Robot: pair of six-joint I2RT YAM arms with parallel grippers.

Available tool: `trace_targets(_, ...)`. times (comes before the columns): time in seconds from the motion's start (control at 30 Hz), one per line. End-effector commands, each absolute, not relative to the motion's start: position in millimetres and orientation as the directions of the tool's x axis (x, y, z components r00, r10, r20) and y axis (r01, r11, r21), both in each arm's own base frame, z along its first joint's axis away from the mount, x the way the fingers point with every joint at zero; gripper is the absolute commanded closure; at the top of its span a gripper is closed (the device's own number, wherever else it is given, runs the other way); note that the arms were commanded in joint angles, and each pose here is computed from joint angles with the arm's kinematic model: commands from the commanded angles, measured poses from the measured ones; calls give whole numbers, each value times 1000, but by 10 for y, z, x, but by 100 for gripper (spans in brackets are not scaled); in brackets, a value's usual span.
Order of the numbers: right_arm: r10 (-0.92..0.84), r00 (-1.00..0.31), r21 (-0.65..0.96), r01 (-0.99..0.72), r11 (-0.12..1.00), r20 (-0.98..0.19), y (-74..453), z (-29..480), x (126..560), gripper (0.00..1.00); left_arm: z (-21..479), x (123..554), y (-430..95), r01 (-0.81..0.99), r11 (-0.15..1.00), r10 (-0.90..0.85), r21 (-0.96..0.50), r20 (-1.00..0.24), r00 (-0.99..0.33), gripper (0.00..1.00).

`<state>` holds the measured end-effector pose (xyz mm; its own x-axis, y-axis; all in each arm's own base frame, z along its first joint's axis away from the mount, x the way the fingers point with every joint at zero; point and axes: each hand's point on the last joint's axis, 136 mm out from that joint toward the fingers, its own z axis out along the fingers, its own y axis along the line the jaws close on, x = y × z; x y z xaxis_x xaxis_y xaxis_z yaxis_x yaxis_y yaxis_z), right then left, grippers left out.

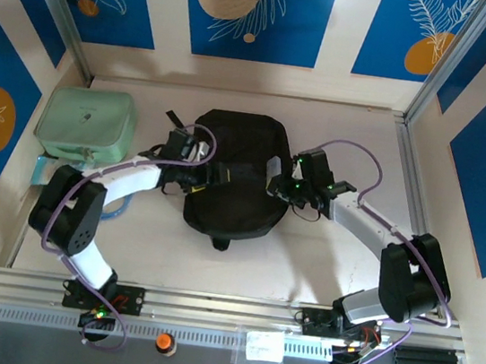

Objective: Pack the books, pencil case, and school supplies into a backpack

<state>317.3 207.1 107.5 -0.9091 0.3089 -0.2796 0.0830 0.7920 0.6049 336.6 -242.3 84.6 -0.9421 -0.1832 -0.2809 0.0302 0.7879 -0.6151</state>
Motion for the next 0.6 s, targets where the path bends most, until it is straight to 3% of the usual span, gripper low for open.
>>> trace_targets(0.0, 356, -913, 573, 186, 798, -198, 1963, 833, 3131, 90, 630, 3229, -2545, 42, 807, -143, -589, -265, -954, 17)
trace_targets(0.3, 322, -916, 578, 132, 805, -240, 1883, 789, 3701, 90, 317, 2748, -3214, 105, 790, -12, -604, -186, -983, 19)
trace_targets(0.57, 286, -898, 602, 30, 798, -334, 1821, 1208, 3914, 90, 716, 2805, -3425, 241, 780, 67, -578, -305, -950, 18)
